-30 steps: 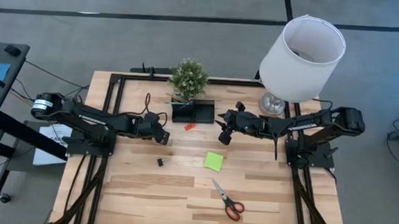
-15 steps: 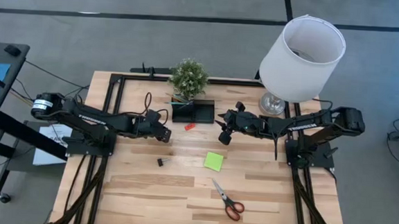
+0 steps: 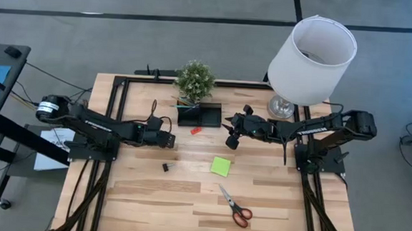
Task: Pick and place office supplies into organizer
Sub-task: Put the top black binder clip into the black organizer
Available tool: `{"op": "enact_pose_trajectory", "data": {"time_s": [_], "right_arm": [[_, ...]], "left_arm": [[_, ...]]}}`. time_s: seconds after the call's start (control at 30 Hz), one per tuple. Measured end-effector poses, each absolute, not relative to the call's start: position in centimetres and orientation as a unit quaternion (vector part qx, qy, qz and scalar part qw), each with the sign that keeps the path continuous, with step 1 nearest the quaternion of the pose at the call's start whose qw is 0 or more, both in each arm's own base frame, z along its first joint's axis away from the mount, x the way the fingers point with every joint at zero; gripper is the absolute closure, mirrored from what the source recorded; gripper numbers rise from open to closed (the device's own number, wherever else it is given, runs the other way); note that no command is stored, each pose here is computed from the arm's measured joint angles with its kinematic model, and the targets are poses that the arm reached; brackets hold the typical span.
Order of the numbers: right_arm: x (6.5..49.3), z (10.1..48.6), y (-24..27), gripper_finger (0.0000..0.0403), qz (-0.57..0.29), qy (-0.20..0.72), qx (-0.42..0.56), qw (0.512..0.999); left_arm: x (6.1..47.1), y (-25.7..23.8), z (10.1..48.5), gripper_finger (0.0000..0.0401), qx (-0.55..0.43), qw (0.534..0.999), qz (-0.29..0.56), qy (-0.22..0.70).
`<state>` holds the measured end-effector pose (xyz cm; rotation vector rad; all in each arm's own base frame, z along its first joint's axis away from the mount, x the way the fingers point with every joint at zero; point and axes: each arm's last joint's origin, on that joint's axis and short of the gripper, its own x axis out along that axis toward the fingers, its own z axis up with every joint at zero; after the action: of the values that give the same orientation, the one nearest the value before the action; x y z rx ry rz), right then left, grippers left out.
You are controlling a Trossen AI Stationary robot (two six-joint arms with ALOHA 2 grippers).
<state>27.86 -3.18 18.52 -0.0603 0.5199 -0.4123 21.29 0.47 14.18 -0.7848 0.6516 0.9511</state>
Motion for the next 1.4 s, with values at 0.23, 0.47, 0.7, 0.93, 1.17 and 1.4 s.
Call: {"op": "enact_pose_trajectory", "data": {"time_s": [0.23,0.47,0.7,0.93,1.17,1.4], "right_arm": [[27.9,18.5,-3.2,0.0276,-0.202,0.255,-0.030,0.945],[27.9,18.5,-3.2,0.0276,-0.202,0.255,-0.029,0.945],[27.9,18.5,-3.2,0.0276,-0.202,0.255,-0.030,0.945],[27.9,18.5,-3.2,0.0276,-0.202,0.255,-0.030,0.945],[27.9,18.5,-3.2,0.0276,-0.202,0.255,-0.030,0.945],[27.9,18.5,-3.2,0.0276,-0.202,0.255,-0.030,0.945]], "left_arm": [[22.6,0.3,13.0,0.0235,-0.377,0.742,0.459,0.311],[23.5,0.3,14.6,0.0180,-0.359,0.725,0.486,0.329],[23.7,0.1,14.8,0.0090,-0.377,0.721,0.486,0.320],[23.6,-0.3,14.1,0.0023,-0.381,0.706,0.503,0.323],[25.1,-0.4,12.3,0.0011,-0.364,0.698,0.517,0.336],[27.0,-0.5,11.8,0.0011,-0.326,0.670,0.558,0.365]]}}
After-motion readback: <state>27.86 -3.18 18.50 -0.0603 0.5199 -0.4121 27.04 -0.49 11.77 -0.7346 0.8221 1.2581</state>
